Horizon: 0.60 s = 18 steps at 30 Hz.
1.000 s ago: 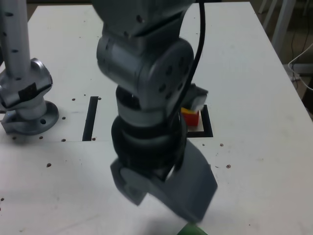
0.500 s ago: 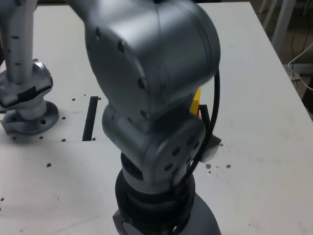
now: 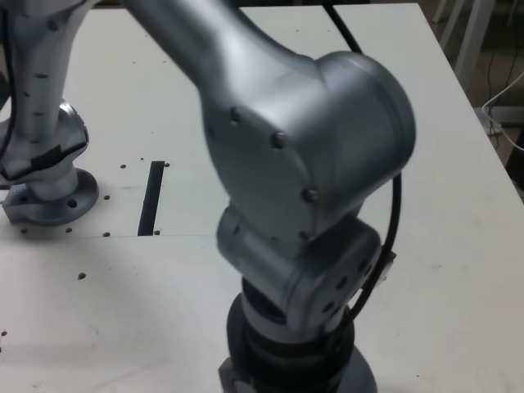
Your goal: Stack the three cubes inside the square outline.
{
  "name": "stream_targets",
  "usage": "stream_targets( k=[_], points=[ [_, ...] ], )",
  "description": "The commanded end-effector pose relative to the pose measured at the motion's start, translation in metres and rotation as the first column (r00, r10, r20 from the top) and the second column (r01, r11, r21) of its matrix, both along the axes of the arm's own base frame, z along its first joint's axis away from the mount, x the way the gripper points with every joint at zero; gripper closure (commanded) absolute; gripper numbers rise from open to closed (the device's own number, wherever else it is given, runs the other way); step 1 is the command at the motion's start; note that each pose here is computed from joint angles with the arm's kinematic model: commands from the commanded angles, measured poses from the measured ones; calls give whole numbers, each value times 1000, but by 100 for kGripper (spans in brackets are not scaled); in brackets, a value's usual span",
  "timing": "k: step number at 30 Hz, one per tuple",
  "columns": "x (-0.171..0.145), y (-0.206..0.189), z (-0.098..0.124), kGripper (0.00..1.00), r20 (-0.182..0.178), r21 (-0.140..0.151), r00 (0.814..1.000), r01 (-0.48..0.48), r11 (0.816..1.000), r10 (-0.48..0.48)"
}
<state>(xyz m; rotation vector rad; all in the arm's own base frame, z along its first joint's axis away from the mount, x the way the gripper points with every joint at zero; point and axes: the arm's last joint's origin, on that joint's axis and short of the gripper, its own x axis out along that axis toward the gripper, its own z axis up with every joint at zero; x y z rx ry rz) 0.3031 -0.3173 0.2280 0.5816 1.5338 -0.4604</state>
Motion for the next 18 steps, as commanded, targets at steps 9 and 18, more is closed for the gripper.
stream_targets(
  k=[9, 18],
  points=[
    [11, 14, -8, 48, -8, 29, 1000, 4, 1000, -3],
    [11, 13, -8, 68, -19, -11, 1000, 0, 1000, 0]
  ],
)
